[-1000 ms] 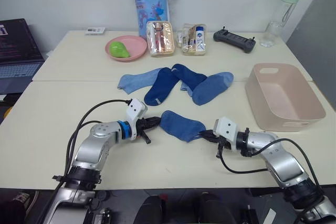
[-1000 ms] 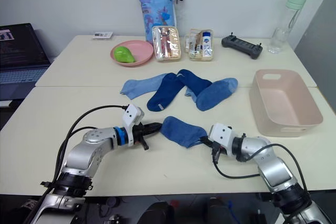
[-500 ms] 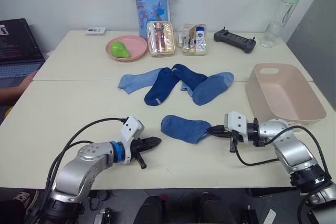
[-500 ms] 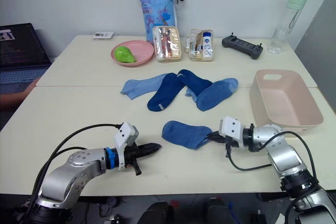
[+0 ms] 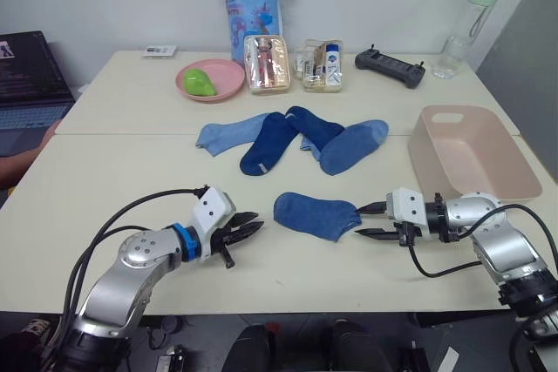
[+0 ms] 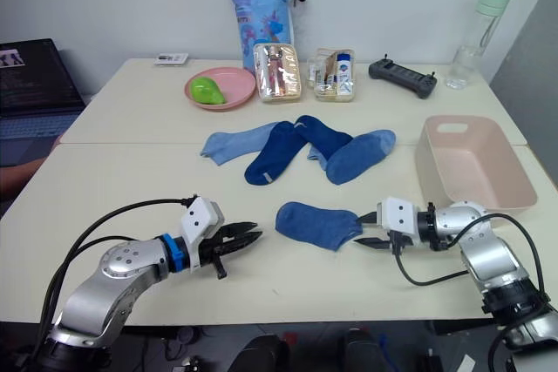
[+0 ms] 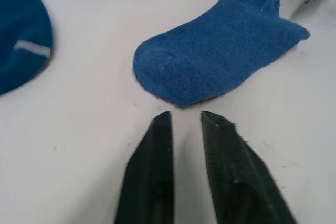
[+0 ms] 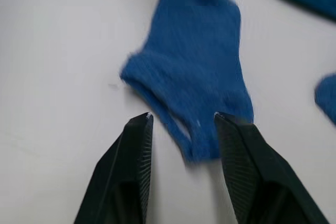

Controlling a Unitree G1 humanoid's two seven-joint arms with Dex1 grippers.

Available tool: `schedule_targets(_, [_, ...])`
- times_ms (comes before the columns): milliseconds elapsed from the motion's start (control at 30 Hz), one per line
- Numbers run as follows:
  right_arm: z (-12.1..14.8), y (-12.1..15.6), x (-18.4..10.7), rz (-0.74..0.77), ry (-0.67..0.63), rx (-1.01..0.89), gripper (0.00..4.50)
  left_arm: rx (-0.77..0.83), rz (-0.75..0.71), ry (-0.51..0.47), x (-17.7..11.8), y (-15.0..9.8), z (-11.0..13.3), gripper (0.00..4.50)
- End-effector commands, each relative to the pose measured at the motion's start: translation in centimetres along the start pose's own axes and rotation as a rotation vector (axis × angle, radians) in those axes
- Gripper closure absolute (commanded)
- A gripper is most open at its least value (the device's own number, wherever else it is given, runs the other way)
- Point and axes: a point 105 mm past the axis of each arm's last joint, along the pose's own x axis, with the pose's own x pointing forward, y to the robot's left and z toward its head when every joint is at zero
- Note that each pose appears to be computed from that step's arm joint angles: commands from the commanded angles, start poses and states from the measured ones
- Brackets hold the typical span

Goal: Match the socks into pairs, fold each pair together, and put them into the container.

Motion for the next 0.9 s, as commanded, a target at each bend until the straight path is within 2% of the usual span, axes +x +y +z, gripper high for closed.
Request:
schedule_targets(33, [2.2,1.2,1.9,0.006,-0.076,-0.038,2.50,0.220,-0.056,-0.001,1.2,0.1,0.4,2.33])
schedule_targets(200, [1.4,2.3,3.6,-0.003,-0.032,-0.094,2.50,0.417,-0.083,0.009,2.9,0.7,0.4,0.70])
schedule_targets(500, [0.1,2.0,4.2,-0.031,0.034,-0.169,2.50,0.527,-0.150,0.045,4.6,0.9,-0.7,0.70])
schedule_targets(600, [-0.4,1.7,4.0,-0.038,0.051,-0.183,2.50,0.543,-0.173,0.044,5.2,0.8,-0.9,1.29])
schedule_targets(700, [-0.2,1.1,3.7,-0.062,0.034,-0.182,3.11,0.537,-0.200,0.031,5.7,0.4,-0.8,2.25])
schedule_targets(833, [-0.1,1.2,3.5,-0.047,0.029,-0.186,4.50,0.526,-0.212,0.031,5.8,0.2,-1.0,3.59])
schedule_targets(900, [-0.1,1.3,3.5,-0.043,0.024,-0.179,4.50,0.511,-0.211,0.023,5.8,0.2,-1.0,4.26])
